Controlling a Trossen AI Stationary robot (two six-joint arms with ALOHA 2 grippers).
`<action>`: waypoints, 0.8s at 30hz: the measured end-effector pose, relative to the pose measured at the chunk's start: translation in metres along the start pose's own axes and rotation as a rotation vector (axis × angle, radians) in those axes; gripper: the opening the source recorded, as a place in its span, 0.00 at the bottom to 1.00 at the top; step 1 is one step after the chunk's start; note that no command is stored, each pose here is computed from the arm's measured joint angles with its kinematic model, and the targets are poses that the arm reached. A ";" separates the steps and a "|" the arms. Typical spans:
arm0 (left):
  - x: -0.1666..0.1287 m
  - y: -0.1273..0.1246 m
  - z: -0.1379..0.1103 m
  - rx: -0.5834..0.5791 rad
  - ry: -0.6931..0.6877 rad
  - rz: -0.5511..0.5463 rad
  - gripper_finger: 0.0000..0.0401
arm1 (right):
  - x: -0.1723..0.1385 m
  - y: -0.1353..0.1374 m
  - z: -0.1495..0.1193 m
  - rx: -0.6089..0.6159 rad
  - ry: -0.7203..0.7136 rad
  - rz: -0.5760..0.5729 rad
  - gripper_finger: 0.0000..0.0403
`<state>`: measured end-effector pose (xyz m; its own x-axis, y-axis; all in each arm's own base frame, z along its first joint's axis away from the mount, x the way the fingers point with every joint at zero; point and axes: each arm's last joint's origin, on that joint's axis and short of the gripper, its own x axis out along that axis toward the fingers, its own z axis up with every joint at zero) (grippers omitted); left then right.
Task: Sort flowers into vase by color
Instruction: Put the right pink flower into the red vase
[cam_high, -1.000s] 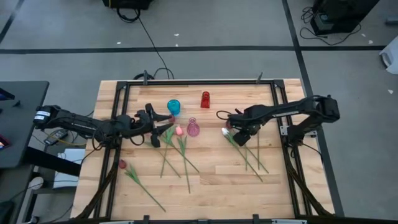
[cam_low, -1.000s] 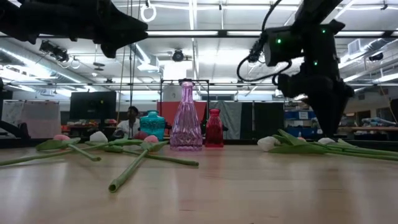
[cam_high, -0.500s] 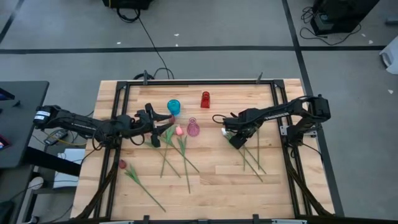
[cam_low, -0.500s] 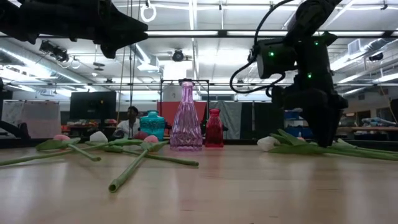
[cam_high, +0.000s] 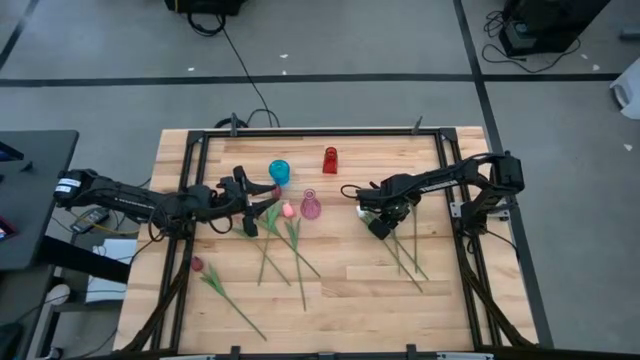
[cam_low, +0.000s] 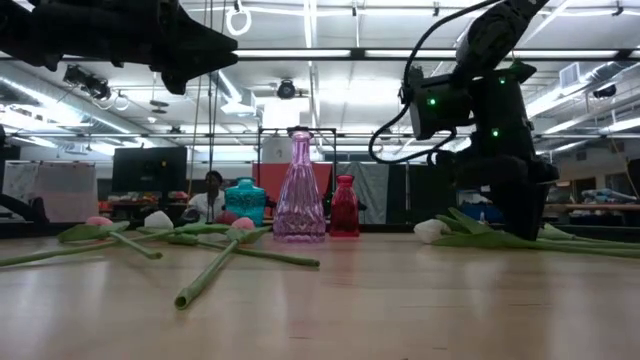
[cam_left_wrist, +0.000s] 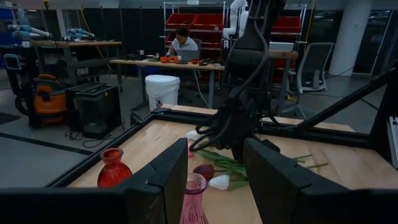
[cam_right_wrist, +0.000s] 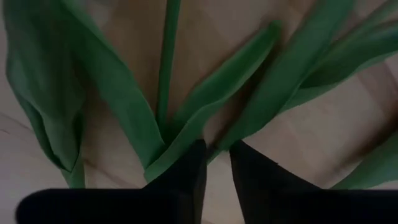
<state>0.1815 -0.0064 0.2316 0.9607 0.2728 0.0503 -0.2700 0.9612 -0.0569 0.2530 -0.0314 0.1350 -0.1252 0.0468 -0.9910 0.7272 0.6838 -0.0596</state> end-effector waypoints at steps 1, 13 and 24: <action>0.000 0.000 0.000 0.000 0.000 0.000 0.41 | 0.001 0.000 0.000 -0.007 0.004 -0.003 0.17; 0.000 0.000 0.000 0.000 0.001 0.000 0.41 | -0.033 -0.015 -0.014 -0.036 -0.107 -0.027 0.02; 0.000 0.000 -0.004 -0.037 0.044 -0.006 0.41 | -0.099 -0.012 -0.028 -0.228 -0.596 0.235 0.02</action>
<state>0.1816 -0.0067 0.2272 0.9644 0.2642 0.0068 -0.2625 0.9604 -0.0936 0.2376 -0.0236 0.2368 0.4598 -0.1515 -0.8750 0.5210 0.8440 0.1277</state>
